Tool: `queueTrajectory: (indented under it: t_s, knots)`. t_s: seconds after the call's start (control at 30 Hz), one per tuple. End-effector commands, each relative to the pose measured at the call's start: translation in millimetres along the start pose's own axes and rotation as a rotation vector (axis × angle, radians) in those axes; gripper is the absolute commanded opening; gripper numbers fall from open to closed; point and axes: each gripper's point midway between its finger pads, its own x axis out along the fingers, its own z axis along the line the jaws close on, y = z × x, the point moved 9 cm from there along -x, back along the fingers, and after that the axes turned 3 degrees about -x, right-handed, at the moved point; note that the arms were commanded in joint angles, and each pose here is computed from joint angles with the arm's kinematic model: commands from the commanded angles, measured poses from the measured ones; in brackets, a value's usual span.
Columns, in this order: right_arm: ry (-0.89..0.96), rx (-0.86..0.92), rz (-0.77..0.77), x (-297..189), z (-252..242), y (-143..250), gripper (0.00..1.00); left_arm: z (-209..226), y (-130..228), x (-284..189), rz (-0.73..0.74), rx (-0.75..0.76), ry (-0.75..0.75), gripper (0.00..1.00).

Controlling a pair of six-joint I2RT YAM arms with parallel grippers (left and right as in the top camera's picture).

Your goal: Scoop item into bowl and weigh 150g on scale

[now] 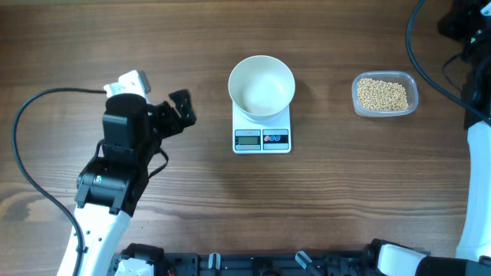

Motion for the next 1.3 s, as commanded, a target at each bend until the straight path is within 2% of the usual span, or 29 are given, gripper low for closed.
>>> queueTrajectory:
  t_s: [0.0,0.17,0.37,0.47,0.8,0.83,0.9,0.93,1.0,1.03,1.17,1.27]
  knots:
    - [-0.067,-0.003,0.059,0.8,4.3,7.9,0.04,-30.4,-14.0,-7.6,-0.023,-0.01,0.291,1.0]
    - [-0.056,0.01,0.106,0.3,2.5,15.2,0.04,-55.7,-40.5,-31.8,-0.2,0.044,0.493,1.0]
    - [-0.047,0.019,0.139,-0.2,1.3,20.4,0.04,-66.2,-45.0,-51.9,-0.238,0.081,0.603,1.0]
    - [-0.047,0.019,0.139,-0.1,1.3,20.6,0.04,-69.7,-42.8,-60.0,-0.222,0.1,0.652,1.0]
    - [-0.088,0.021,0.147,-0.6,4.7,21.0,0.04,-84.1,-22.4,-74.0,-0.011,0.2,0.914,1.0]
    - [-0.092,0.021,0.148,-0.6,5.0,21.0,0.04,-84.3,-22.0,-74.3,-0.007,0.203,0.919,1.0]
    - [-0.092,0.014,0.148,-0.5,4.9,21.1,0.04,-84.0,-22.6,-73.8,-0.014,0.2,0.911,0.85]
    - [-0.092,0.014,0.148,-0.6,4.9,21.1,0.04,-83.5,-23.7,-73.1,-0.025,0.195,0.899,0.85]
    - [-0.093,0.014,0.148,-0.6,5.0,21.1,0.04,-81.4,-27.0,-70.5,-0.052,0.161,0.856,0.94]
    - [-0.093,0.014,0.148,-0.6,5.0,21.1,0.04,-80.6,-28.6,-69.5,-0.066,0.149,0.839,0.95]
    - [-0.113,-0.031,0.152,-1.3,6.5,21.7,0.04,-76.8,-36.3,-66.2,-0.128,0.083,0.761,0.84]
    - [-0.115,-0.038,0.164,-2.2,6.5,23.4,0.04,-77.6,-42.6,-67.0,-0.156,0.067,0.735,0.83]
